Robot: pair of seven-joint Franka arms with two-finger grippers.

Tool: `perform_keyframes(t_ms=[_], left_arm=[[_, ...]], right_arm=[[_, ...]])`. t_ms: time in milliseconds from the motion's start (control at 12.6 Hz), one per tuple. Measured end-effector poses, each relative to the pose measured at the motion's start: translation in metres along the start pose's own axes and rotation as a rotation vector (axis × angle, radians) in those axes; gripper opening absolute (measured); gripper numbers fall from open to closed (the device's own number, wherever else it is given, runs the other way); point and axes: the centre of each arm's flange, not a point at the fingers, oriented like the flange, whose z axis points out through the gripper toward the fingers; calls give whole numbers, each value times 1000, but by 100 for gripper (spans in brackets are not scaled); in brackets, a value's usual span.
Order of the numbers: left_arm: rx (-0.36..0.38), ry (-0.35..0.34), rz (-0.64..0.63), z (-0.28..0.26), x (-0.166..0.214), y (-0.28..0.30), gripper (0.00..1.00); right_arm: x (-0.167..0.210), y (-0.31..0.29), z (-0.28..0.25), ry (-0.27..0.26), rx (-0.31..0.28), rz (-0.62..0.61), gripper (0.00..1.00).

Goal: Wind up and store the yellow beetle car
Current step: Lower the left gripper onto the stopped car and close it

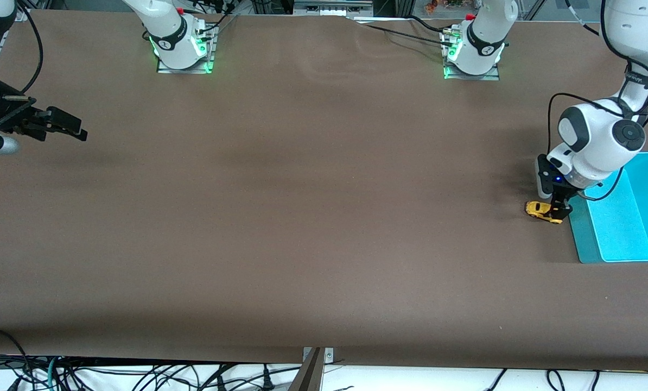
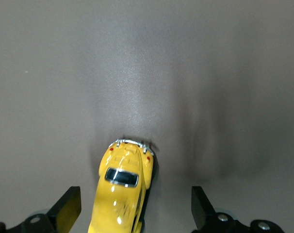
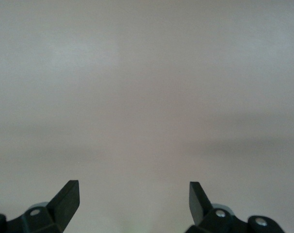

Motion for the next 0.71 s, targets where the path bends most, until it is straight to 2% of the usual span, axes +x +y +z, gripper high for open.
perform_keyframes(t_ms=[158,317,396,475,713], left_arm=[[0,1,1,6,1,0,100],[4,0,1,5,0,-1,100],[5,-1,1,5,0,-2,93],[7,-2,1,4,0,-3,93],[17,-5,1,1,-1,-7,61]], right_arm=[[0,-13,-6,18,-43,30,100],[2,-4,-18,42,-41,54,100],[3,2,-24,46,-36,66,100],[1,5,-27,31,-28,74,100],[0,11,-29,10,-6,94,100]])
